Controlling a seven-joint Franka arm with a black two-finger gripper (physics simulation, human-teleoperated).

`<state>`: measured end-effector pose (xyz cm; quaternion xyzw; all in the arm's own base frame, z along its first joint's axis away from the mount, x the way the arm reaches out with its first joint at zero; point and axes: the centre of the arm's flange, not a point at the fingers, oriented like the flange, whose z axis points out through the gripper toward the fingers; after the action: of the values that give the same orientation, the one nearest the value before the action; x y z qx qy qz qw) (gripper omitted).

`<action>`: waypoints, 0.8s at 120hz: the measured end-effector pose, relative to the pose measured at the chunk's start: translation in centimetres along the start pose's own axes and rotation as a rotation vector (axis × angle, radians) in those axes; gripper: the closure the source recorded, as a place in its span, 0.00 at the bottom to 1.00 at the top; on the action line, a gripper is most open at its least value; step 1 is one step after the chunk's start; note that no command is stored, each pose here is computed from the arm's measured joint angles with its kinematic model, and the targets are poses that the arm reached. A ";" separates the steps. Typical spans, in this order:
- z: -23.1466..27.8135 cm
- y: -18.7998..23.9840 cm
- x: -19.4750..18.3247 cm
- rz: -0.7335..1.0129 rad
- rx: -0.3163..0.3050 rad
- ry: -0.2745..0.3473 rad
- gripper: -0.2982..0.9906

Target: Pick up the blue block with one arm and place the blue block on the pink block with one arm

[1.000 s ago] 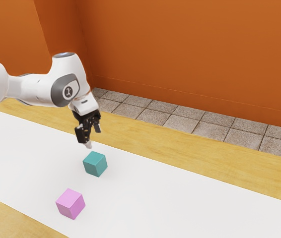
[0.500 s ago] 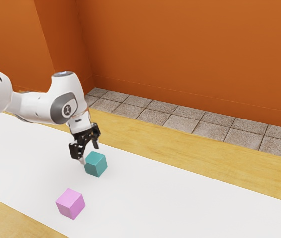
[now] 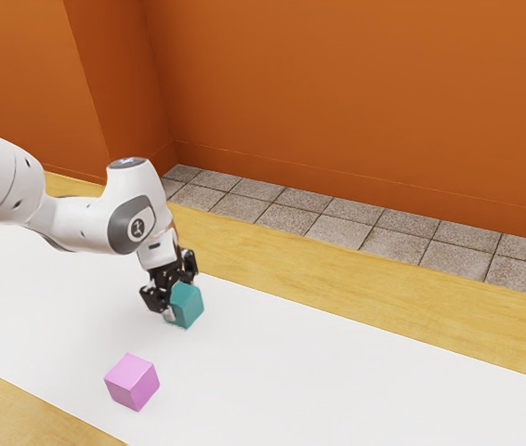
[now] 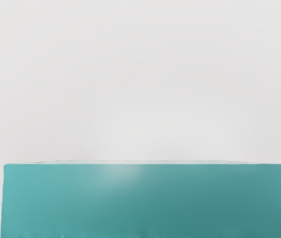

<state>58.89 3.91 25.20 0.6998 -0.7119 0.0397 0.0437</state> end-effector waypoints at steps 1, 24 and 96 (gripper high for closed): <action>0.0 0.0 0.0 0.001 0.001 0.000 0.45; -6.3 0.6 0.7 0.022 0.082 -0.023 0.53; -9.0 16.3 3.4 0.002 -0.099 -0.006 0.52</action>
<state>42.64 1.84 34.62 0.6963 -0.7137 0.0026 0.0760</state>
